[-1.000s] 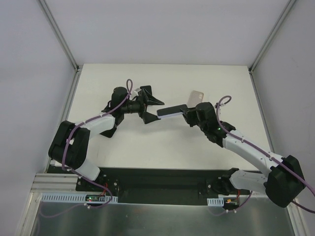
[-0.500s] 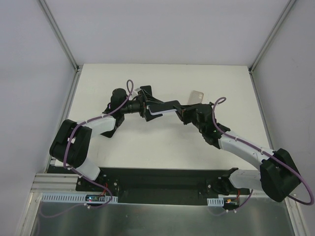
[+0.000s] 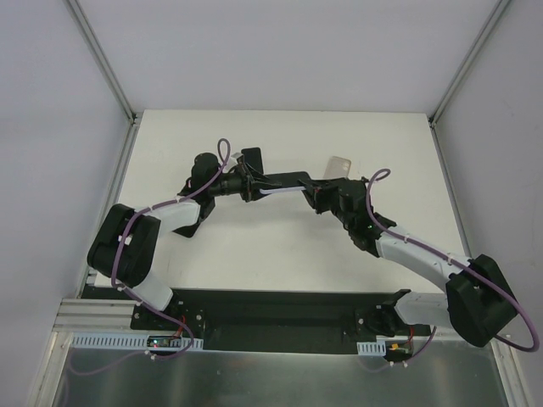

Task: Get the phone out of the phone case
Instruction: Remove the phone case from the phone.

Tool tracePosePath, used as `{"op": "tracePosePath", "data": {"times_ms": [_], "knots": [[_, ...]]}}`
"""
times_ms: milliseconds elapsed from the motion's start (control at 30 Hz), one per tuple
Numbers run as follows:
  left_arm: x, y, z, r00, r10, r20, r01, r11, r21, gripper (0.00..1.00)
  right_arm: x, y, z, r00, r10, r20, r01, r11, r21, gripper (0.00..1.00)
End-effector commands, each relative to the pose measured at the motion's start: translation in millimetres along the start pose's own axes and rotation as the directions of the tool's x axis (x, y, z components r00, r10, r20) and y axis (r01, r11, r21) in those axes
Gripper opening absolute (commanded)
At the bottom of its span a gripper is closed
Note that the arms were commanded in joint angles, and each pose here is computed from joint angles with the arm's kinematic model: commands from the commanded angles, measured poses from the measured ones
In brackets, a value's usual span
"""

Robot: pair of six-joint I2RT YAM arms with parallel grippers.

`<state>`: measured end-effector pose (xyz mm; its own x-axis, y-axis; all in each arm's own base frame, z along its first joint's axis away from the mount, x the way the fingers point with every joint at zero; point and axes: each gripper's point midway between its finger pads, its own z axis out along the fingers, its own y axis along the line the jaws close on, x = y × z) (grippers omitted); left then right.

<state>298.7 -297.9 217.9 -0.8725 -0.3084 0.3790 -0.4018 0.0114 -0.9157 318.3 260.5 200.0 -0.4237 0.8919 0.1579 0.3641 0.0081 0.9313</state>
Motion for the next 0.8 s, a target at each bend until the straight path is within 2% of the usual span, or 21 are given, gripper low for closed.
{"op": "tracePosePath", "data": {"times_ms": [0,33,133,200,233,300,333,367,400,500,567,600,767], "knots": [[5,-15,-4,0.996,0.082,-0.029,-0.081,0.995,0.06,0.0,19,34,-5,0.996,-0.025,-0.088,0.014,0.992,-0.126,0.38],[2,-17,-8,0.995,0.096,-0.029,-0.094,0.993,0.069,0.0,20,36,-7,0.992,-0.087,-0.087,0.074,0.988,-0.139,0.58],[5,-21,-18,0.982,0.167,-0.083,-0.16,0.984,0.082,0.0,20,39,-15,0.972,-0.203,-0.122,0.181,0.969,-0.17,0.75],[0,-25,-25,0.968,0.226,-0.105,-0.217,0.972,0.091,0.0,15,39,-21,0.932,-0.324,-0.165,0.292,0.937,-0.192,0.77],[7,-28,-29,0.95,0.267,-0.161,-0.254,0.962,0.099,0.0,13,39,-22,0.914,-0.364,-0.18,0.328,0.923,-0.2,0.77],[5,-27,-31,0.924,0.326,-0.2,-0.31,0.945,0.107,0.0,5,36,-26,0.842,-0.478,-0.252,0.437,0.877,-0.201,0.79],[12,-32,-33,0.889,0.384,-0.249,-0.361,0.923,0.134,0.0,4,36,-27,0.811,-0.513,-0.282,0.469,0.858,-0.21,0.79],[15,-33,-34,0.869,0.413,-0.272,-0.387,0.911,0.146,0.0,-3,43,-27,0.759,-0.584,-0.288,0.538,0.811,-0.228,0.79],[15,-31,-34,0.846,0.446,-0.292,-0.418,0.895,0.156,0.0,9,37,-31,0.696,-0.605,-0.388,0.538,0.796,-0.276,0.79],[24,-31,-38,0.758,0.55,-0.351,-0.51,0.835,0.208,0.0,21,37,-35,0.547,-0.671,-0.5,0.568,0.737,-0.367,0.79],[27,-28,-40,0.734,0.57,-0.37,-0.527,0.821,0.22,0.0,23,32,-37,0.505,-0.683,-0.528,0.582,0.721,-0.376,0.79],[27,-27,-41,0.72,0.587,-0.37,-0.542,0.809,0.228,0.0,25,33,-39,0.467,-0.716,-0.519,0.595,0.689,-0.414,0.79],[30,-25,-42,0.699,0.607,-0.378,-0.559,0.793,0.241,0.0,27,28,-44,0.403,-0.742,-0.536,0.608,0.654,-0.449,0.79]]}}
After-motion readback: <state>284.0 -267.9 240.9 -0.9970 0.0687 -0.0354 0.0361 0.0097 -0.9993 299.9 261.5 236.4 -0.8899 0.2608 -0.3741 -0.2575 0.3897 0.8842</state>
